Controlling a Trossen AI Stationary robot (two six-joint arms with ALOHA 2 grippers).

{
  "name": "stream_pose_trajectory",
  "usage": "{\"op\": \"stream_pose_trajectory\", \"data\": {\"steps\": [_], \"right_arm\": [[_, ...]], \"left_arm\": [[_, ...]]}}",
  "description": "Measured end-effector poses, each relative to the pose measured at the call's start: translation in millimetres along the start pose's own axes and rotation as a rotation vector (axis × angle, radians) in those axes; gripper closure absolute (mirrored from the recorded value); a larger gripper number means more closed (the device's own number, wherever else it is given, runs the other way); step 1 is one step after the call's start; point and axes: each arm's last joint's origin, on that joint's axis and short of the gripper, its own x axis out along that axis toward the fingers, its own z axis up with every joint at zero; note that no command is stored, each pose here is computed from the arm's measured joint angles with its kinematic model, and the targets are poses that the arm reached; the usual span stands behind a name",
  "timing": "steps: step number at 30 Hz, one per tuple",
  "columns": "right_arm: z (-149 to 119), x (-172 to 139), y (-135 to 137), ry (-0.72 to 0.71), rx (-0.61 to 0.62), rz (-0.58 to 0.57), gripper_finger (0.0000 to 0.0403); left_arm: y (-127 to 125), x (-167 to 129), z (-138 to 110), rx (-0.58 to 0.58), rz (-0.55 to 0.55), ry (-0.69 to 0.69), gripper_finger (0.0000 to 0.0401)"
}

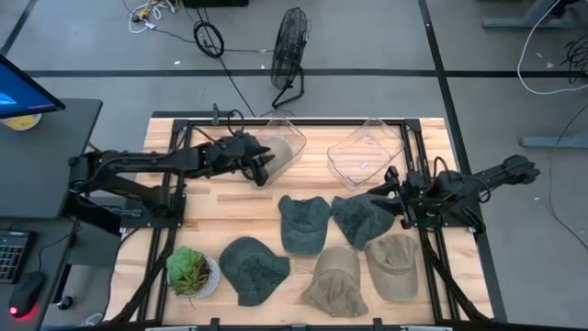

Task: Pick & Place hat
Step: Put the left brown cap into the left transparent bin

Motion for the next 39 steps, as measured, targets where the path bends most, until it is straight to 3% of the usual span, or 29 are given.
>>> {"op": "stream_pose_trajectory", "data": {"steps": [4,8,16,24,29,35,39], "right_arm": [[7.6,31.7,13.1,0.173,0.012,0.065,0.0246],[-2.8,68.8,25.9,0.414,0.011,0.053,0.0246],[-38.0,122.6,51.3,0.775,-0.036,0.047,0.0246],[-73.1,137.5,63.1,0.954,0.042,-0.011,0.0246],[-84.4,136.5,72.9,0.999,0.120,0.003,0.0246],[-95.5,130.2,86.9,1.029,0.048,0.037,0.0246],[-108.9,126.9,90.8,1.057,-0.047,0.017,0.0246]], "left_arm": [[-16.2,-6.6,6.8,0.047,-0.116,-0.079,0.0270],[-37.5,-19.0,11.1,0.093,-0.282,-0.142,0.0270],[-55.6,-38.2,10.0,0.149,-0.369,-0.162,0.0270],[-74.7,-49.3,-4.3,0.203,-0.447,-0.075,0.0271],[-98.0,-67.3,-14.6,0.282,-0.587,-0.056,0.0271],[-118.4,-83.1,-23.8,0.324,-0.678,-0.056,0.0271],[-120.2,-85.4,-24.8,0.327,-0.660,-0.059,0.0271]]}}
